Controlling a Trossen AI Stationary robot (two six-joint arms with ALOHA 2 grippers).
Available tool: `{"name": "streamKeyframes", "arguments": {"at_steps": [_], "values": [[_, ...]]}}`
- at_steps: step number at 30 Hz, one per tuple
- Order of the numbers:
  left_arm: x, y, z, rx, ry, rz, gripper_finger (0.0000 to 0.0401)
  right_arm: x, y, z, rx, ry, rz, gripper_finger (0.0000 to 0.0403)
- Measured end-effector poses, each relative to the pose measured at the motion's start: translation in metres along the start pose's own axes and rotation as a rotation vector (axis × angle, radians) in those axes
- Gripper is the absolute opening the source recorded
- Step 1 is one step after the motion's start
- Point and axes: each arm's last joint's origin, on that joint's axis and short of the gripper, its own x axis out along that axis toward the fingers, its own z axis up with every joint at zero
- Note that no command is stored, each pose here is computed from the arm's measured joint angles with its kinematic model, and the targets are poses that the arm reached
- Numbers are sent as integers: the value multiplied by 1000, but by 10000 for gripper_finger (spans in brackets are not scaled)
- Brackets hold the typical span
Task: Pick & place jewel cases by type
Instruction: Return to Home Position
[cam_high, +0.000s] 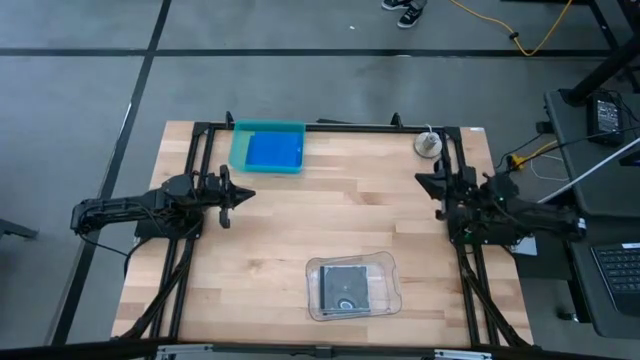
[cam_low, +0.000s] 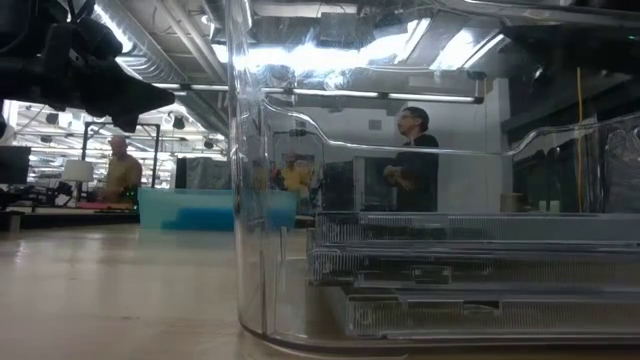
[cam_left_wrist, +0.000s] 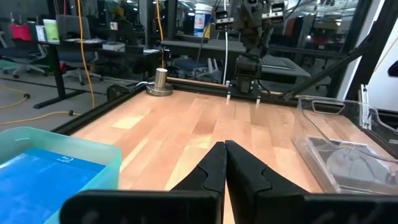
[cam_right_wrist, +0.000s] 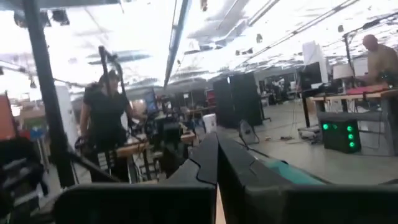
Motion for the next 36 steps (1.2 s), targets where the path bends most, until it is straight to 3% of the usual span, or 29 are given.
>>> {"name": "streamKeyframes", "arguments": {"at_steps": [12,17,26,36], "values": [[0,0,0,0,-1,4,4,-11,-4,-24,-208,243,-24,4],[0,0,0,0,-2,3,3,-12,-5,-43,-168,231,51,5],[0,0,0,0,-2,2,5,-12,0,-41,-112,219,203,5],[0,0,0,0,-2,2,2,-14,-1,-49,-113,311,213,6]]}}
